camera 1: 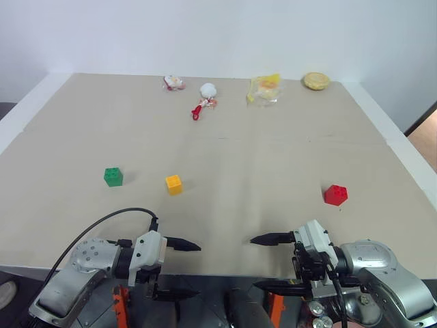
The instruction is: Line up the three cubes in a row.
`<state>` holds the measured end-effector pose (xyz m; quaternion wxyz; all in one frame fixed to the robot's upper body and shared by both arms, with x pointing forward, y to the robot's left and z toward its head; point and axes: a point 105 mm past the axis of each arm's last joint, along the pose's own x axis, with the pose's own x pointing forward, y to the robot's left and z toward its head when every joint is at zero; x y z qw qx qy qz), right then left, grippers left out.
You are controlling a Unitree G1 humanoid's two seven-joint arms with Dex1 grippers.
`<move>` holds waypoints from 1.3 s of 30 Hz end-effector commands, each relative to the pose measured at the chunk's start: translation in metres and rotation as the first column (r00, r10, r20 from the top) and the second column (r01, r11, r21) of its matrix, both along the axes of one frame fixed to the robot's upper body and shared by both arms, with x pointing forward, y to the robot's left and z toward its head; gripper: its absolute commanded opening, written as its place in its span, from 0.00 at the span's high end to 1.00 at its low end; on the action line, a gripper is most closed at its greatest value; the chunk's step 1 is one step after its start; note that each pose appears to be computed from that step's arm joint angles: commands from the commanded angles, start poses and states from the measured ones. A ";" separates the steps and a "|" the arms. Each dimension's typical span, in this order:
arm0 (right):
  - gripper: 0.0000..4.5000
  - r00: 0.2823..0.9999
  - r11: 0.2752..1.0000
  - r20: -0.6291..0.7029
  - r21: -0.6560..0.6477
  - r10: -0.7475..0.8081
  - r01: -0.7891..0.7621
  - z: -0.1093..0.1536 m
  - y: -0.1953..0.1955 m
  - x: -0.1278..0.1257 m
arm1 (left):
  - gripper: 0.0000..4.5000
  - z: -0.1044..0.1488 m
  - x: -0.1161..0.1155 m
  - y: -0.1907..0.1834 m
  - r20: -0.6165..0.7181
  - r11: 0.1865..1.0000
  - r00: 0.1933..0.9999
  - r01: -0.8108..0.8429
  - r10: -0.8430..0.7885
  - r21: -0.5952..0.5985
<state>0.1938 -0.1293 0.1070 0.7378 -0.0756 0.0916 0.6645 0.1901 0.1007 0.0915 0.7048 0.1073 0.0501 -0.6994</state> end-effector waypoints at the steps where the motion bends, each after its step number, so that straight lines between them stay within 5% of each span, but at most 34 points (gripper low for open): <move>1: 0.00 0.999 1.000 0.021 0.009 0.029 -0.029 0.004 0.004 -0.003 | 0.02 0.010 0.002 -0.001 0.045 1.000 0.999 0.015 -0.015 -0.004; 14: 0.00 1.000 1.000 0.014 0.024 0.012 -0.012 0.004 0.002 -0.004 | 0.02 0.020 0.008 -0.011 0.047 0.999 0.999 0.026 -0.025 -0.034; 22: 0.00 0.894 0.884 0.098 0.228 -0.437 0.407 0.047 0.000 0.048 | 0.02 0.062 0.058 -0.033 0.040 0.951 0.980 -0.181 0.197 -0.250; 25: 0.00 0.709 0.700 0.104 0.313 -0.698 0.642 0.069 -0.020 0.081 | 0.02 0.084 0.081 -0.055 0.044 0.902 0.962 -0.235 0.268 -0.361; 27: 0.00 0.523 0.526 0.119 0.377 -0.844 0.763 0.086 -0.045 0.099 | 0.02 0.096 0.094 -0.069 0.040 0.868 0.952 -0.260 0.305 -0.423; 29: 0.00 0.260 0.287 0.121 0.410 -0.958 0.866 0.097 -0.084 0.112 | 0.02 0.105 0.102 -0.085 0.070 0.847 0.944 -0.256 0.323 -0.465; 32: 0.00 0.024 0.062 0.094 0.428 -0.995 0.902 0.101 -0.122 0.113 | 0.02 0.111 0.102 -0.101 0.079 0.845 0.954 -0.217 0.291 -0.489; 36: 0.00 -0.142 -0.125 0.021 0.355 -0.990 0.927 0.081 -0.156 0.105 | 0.02 0.108 0.098 -0.118 0.101 0.867 0.973 -0.136 0.209 -0.480; 39: 0.00 -0.146 -0.140 -0.003 0.297 -0.989 0.945 0.064 -0.160 0.100 | 0.02 0.107 0.099 -0.126 0.105 0.872 0.979 -0.105 0.175 -0.478</move>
